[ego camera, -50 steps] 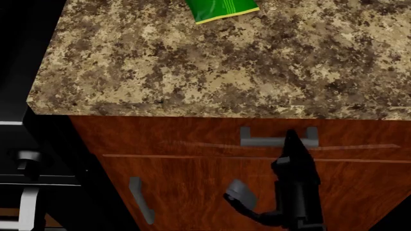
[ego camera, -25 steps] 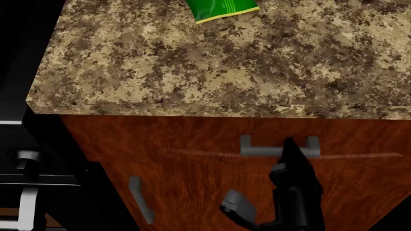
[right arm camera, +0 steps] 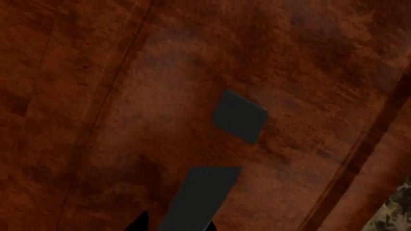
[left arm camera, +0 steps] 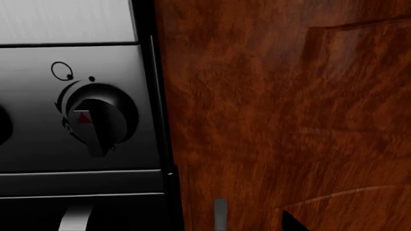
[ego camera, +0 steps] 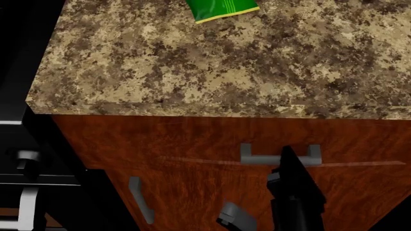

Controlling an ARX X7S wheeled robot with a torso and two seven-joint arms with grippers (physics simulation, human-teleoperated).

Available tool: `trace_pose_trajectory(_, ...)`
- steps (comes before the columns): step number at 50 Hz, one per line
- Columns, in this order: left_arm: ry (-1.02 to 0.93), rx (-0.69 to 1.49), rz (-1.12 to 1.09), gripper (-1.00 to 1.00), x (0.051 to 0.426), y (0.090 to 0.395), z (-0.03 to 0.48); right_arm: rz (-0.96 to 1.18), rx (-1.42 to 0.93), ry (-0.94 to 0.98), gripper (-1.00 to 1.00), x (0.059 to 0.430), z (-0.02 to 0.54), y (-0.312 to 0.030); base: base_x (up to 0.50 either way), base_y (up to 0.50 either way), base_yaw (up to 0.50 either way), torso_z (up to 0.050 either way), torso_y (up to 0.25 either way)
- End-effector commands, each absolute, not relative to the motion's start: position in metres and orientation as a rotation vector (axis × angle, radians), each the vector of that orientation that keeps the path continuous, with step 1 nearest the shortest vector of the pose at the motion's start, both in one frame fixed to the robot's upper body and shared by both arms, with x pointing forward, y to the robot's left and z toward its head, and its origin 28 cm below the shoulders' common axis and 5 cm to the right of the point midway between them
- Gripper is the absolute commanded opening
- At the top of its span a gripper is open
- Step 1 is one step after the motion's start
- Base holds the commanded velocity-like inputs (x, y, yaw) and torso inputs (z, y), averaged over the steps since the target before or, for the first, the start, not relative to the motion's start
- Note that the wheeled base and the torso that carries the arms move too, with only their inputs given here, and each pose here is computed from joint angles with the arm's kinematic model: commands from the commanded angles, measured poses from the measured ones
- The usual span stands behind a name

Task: Open the right drawer.

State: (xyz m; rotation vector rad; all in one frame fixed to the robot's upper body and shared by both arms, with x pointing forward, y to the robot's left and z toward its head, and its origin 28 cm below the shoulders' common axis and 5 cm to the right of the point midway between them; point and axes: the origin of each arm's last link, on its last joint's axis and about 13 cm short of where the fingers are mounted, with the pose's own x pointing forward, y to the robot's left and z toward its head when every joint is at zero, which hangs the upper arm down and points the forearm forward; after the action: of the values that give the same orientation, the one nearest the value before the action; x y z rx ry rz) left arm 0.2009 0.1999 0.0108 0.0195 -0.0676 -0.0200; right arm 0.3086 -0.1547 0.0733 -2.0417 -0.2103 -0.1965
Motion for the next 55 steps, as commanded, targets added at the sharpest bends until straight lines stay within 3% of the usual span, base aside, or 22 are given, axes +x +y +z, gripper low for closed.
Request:
trace_pose_trajectory(1, -0.067, 0.02, -0.02, 1.0, 0.201, 0.2, 0.01, -0.269, -1.711, -0.239, -1.0, 0.31, 0.07, -0.148, 0.0, 0.01, 0.01, 0.0, 0.011)
trace_pose_trajectory(30, -0.063, 0.024, -0.028, 1.0, 0.203, 0.199, 0.008, -0.27, -1.693, -0.225, -1.0, 0.28, 0.075, -0.151, 0.0, 0.01, 0.01, 0.004, 0.006)
trace_pose_trajectory(55, -0.065, 0.023, -0.024, 1.0, 0.202, 0.199, 0.009, -0.272, -1.693, -0.229, -1.0, 0.281, 0.073, -0.151, 0.0, 0.01, 0.01, 0.005, 0.005)
